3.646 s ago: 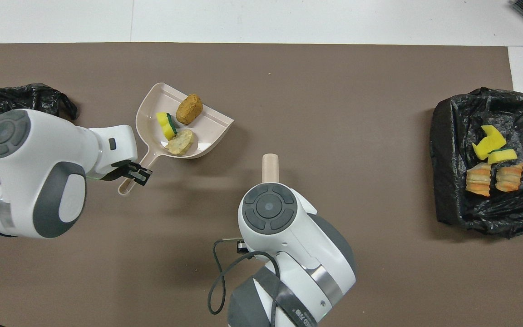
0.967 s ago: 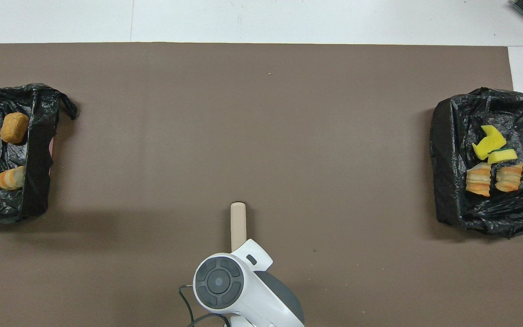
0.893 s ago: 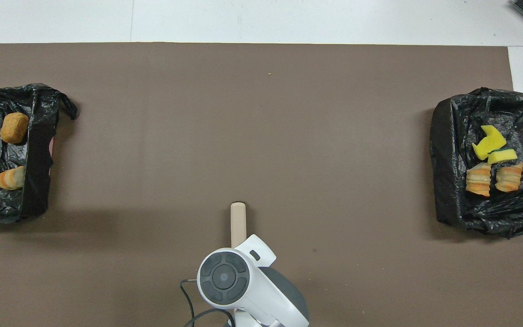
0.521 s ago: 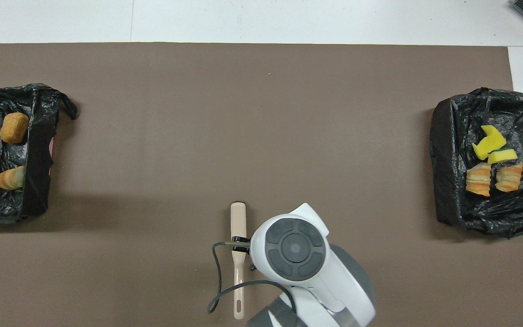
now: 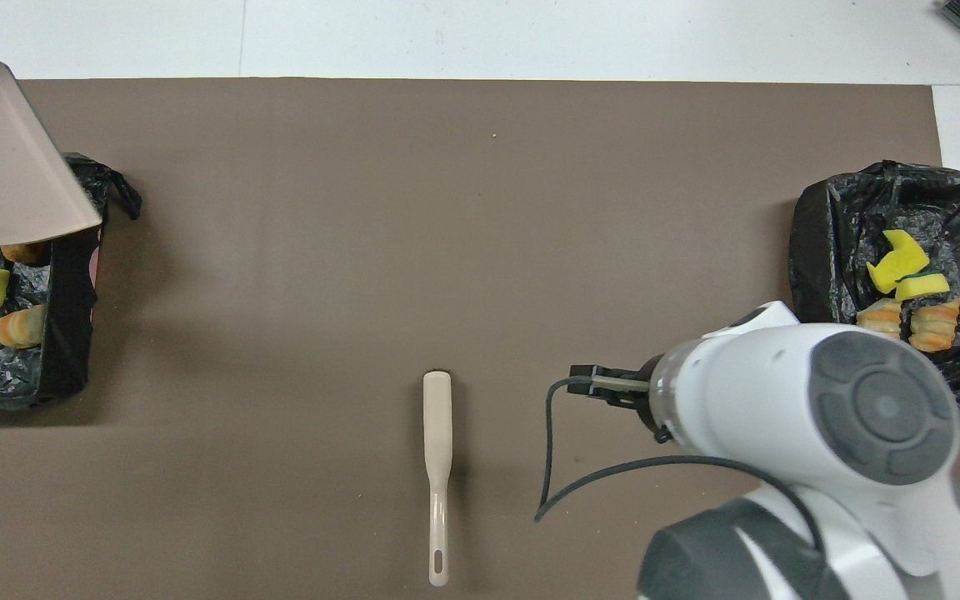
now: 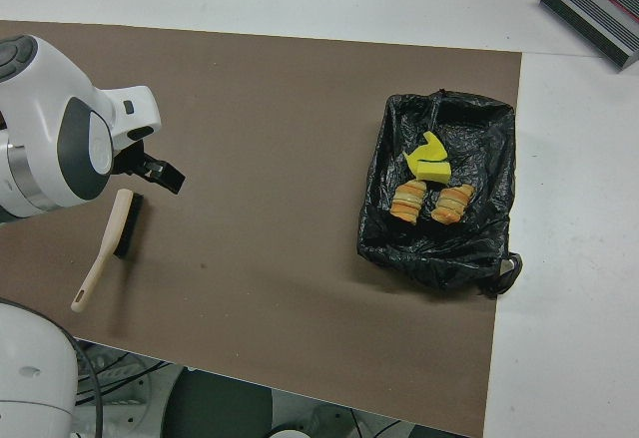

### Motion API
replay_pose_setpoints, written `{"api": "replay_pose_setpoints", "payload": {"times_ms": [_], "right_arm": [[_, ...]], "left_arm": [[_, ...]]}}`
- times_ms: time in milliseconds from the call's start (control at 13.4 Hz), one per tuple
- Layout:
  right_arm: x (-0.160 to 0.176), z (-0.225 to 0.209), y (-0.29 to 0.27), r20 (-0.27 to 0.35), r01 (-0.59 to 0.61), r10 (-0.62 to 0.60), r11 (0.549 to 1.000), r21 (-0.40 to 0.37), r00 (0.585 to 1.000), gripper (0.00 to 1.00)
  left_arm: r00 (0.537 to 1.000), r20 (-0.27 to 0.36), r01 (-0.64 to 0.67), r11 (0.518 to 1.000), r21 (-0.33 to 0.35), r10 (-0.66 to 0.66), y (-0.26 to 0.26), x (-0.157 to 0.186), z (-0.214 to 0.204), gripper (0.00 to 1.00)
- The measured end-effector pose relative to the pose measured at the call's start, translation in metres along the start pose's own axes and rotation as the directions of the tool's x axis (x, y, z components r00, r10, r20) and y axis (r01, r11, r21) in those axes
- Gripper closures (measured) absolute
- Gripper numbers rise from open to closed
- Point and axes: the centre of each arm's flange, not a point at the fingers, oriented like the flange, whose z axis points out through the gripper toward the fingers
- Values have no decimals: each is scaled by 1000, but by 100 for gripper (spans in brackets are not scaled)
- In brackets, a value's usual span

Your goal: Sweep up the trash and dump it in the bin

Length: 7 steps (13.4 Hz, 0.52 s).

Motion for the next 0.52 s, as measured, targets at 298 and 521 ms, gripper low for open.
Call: {"api": "replay_pose_setpoints", "payload": {"times_ms": [298, 521], "right_arm": [[30, -33, 28, -62, 6, -7, 1000, -18, 998, 0], [41, -44, 31, -100, 8, -12, 999, -39, 995, 0]], "left_arm": [[901, -133, 398, 909, -122, -412, 24, 60, -23, 69], [815, -119, 545, 819, -176, -568, 84, 152, -53, 69]]}}
